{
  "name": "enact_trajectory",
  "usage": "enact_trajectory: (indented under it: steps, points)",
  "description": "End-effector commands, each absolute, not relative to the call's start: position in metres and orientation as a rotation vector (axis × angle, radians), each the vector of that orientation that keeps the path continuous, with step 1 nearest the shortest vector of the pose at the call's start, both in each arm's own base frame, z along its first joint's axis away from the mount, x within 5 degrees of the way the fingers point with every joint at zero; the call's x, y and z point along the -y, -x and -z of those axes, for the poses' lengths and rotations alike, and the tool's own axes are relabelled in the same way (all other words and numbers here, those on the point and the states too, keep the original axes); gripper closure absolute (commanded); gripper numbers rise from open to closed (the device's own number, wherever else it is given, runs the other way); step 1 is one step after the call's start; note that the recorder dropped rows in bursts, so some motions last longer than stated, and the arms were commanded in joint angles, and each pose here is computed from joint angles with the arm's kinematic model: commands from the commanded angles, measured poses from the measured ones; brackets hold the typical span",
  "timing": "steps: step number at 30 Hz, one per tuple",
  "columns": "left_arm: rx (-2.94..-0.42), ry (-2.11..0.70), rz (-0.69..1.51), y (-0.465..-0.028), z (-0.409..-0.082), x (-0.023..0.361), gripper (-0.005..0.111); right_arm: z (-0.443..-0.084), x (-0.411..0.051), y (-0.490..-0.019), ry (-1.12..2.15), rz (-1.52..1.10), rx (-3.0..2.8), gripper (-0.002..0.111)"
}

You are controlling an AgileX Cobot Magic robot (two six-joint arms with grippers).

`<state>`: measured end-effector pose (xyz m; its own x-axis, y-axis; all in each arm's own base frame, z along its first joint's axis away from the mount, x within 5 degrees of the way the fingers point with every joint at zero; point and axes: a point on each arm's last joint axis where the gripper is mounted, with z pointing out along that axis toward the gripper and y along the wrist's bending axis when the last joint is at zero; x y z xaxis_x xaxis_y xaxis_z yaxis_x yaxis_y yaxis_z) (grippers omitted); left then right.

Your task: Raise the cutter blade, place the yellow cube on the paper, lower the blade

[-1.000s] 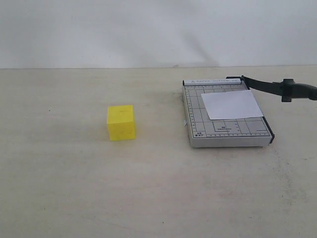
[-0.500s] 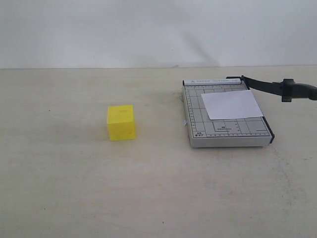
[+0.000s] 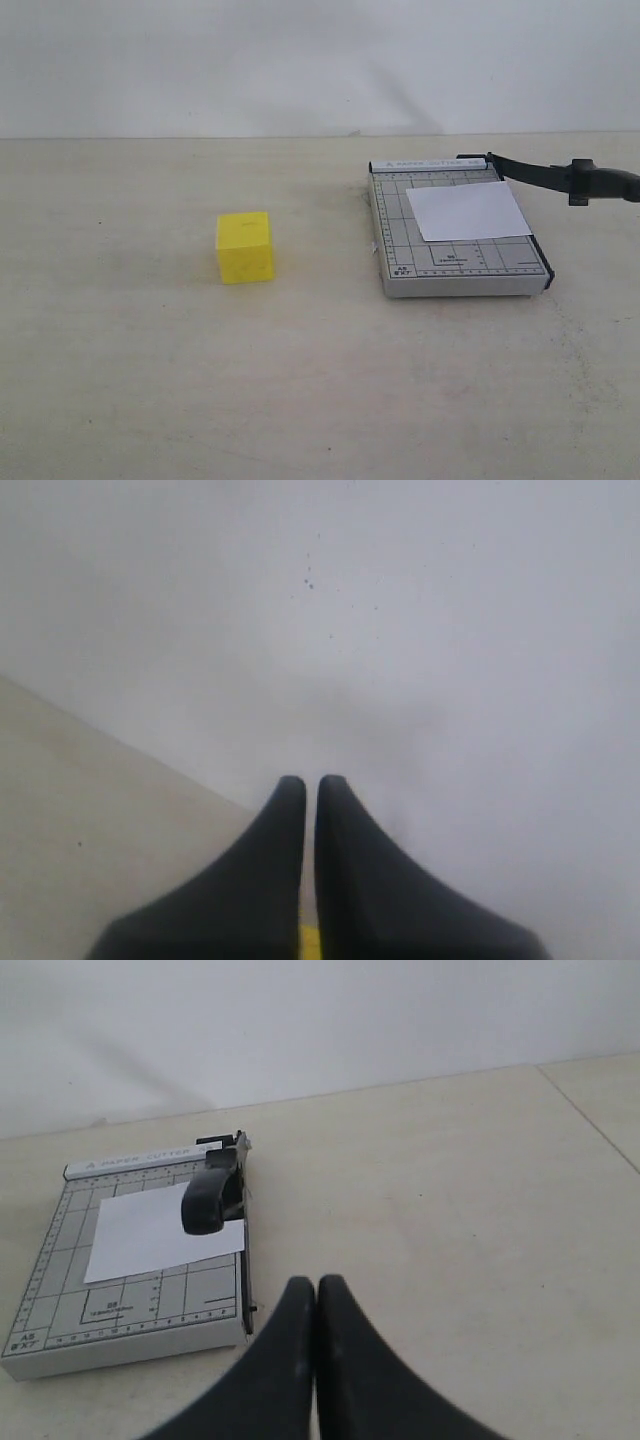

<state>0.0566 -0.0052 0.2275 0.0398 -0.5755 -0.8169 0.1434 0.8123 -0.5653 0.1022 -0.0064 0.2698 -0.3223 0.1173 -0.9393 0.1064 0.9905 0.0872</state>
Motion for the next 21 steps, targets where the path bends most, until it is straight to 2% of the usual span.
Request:
enact_trajectory:
  steps: [1,6,11,16,21]
  points:
    - [-1.522,0.235,0.404,-0.075,-0.262,0.008,0.102,-0.264,0.006,-0.114,-0.006,0.087,-1.946,0.109]
    - [-1.776,0.049,0.189,-0.139,-0.280,0.014,0.102,-0.241,0.003,-0.146,0.104,0.122,-2.088,0.109]
    - [-1.790,-0.314,0.023,-0.194,-0.309,0.037,0.102,-0.198,0.002,-0.176,0.126,0.102,-2.337,0.109]
    - [-1.738,-0.550,0.156,-0.215,-0.326,0.095,0.102,-0.168,0.001,-0.189,0.056,0.058,-2.492,0.109]
    - [-1.796,-0.795,0.370,-0.213,-0.292,0.179,0.102,-0.169,-0.001,-0.195,-0.236,-0.080,-2.453,0.109]
